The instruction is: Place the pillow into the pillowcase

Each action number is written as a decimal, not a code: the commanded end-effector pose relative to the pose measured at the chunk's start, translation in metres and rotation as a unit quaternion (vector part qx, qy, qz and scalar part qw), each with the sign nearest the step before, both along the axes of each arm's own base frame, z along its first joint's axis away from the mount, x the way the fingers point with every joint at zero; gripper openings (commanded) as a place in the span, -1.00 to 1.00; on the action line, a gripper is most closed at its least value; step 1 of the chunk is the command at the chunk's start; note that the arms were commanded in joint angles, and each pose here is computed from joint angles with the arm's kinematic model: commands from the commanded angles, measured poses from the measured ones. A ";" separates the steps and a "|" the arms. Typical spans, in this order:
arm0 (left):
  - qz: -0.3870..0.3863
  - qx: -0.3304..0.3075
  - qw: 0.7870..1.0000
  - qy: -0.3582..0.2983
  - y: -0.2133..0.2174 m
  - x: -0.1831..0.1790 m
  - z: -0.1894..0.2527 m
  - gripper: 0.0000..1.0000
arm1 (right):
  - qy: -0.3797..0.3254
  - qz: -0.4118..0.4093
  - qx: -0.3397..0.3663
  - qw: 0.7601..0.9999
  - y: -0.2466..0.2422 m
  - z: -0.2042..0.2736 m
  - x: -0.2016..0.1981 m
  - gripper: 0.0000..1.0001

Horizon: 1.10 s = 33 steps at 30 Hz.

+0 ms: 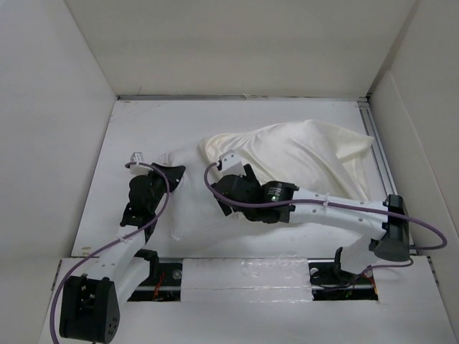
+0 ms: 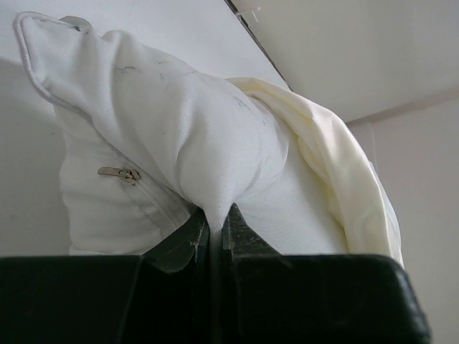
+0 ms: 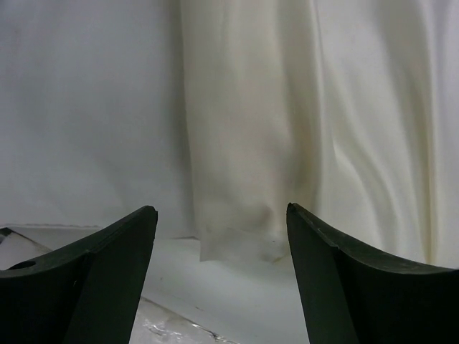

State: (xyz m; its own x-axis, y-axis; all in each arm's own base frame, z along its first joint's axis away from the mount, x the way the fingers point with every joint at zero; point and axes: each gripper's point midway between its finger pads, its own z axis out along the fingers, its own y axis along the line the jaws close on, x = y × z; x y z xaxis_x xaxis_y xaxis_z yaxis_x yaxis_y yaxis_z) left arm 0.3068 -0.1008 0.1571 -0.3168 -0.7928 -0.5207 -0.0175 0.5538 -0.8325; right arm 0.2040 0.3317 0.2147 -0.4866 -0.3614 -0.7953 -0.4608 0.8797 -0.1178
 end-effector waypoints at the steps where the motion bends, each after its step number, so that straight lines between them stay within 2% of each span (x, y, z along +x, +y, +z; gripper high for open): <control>1: 0.010 0.010 0.999 -0.032 0.004 0.010 0.026 -1.00 | -0.030 -0.006 0.068 0.997 0.020 0.031 0.004 0.56; 5: 0.008 0.020 0.999 -0.033 0.005 0.010 0.029 -1.00 | -0.050 -0.028 0.031 0.998 0.024 0.018 0.021 0.56; 11: 0.007 0.025 0.999 -0.037 0.005 0.008 0.034 -1.00 | -0.051 -0.095 -0.037 0.993 0.001 -0.012 0.061 0.28; 13: 0.006 0.030 0.999 -0.034 0.005 0.008 0.031 -1.00 | -0.048 -0.084 -0.042 0.994 0.005 -0.016 0.061 0.04; 14: 0.006 0.030 0.999 -0.034 0.005 0.008 0.031 -1.00 | -0.045 -0.080 -0.035 0.995 0.008 -0.013 0.060 -0.33; 15: 0.006 0.030 0.999 -0.034 0.005 0.008 0.031 -1.00 | -0.048 -0.081 -0.023 0.995 0.012 -0.007 0.062 -0.57; 17: -0.003 0.028 0.999 -0.037 0.002 0.008 0.032 -1.00 | -0.053 -0.057 -0.004 0.997 0.021 0.011 0.056 -0.85; 20: -0.043 0.011 0.996 -0.078 -0.012 0.005 0.050 -1.00 | -0.057 0.011 0.043 0.997 0.052 0.048 0.050 -0.90; 21: -0.047 0.004 0.995 -0.093 -0.014 0.002 0.057 -1.00 | -0.036 0.060 0.066 0.995 0.067 0.056 0.043 -0.90; 22: -0.046 -0.008 0.993 -0.113 -0.014 -0.003 0.067 -1.00 | -0.035 0.091 0.092 0.991 0.081 0.077 0.043 -0.87; 24: -0.034 -0.015 0.989 -0.142 -0.009 -0.006 0.084 -1.00 | 0.004 0.189 0.101 0.977 0.110 0.078 0.033 -0.85; 25: -0.029 -0.016 0.988 -0.152 -0.008 -0.008 0.091 -1.00 | -0.007 0.202 0.126 0.971 0.115 0.105 0.045 -0.85; 27: -0.022 -0.019 0.984 -0.176 -0.004 -0.014 0.105 -1.00 | 0.020 0.222 0.089 0.971 0.127 0.081 0.060 -0.92; 28: -0.017 -0.019 0.983 -0.181 -0.002 -0.014 0.108 -1.00 | 0.003 0.228 0.104 0.968 0.133 0.103 0.067 -1.00; 30: -0.012 -0.019 0.983 -0.181 -0.001 -0.014 0.108 -1.00 | 0.022 0.236 0.081 0.968 0.147 0.077 0.078 -1.00; 33: -0.007 -0.022 0.985 -0.173 0.000 -0.009 0.107 -1.00 | 0.052 0.296 0.110 0.947 0.169 0.072 0.060 -1.00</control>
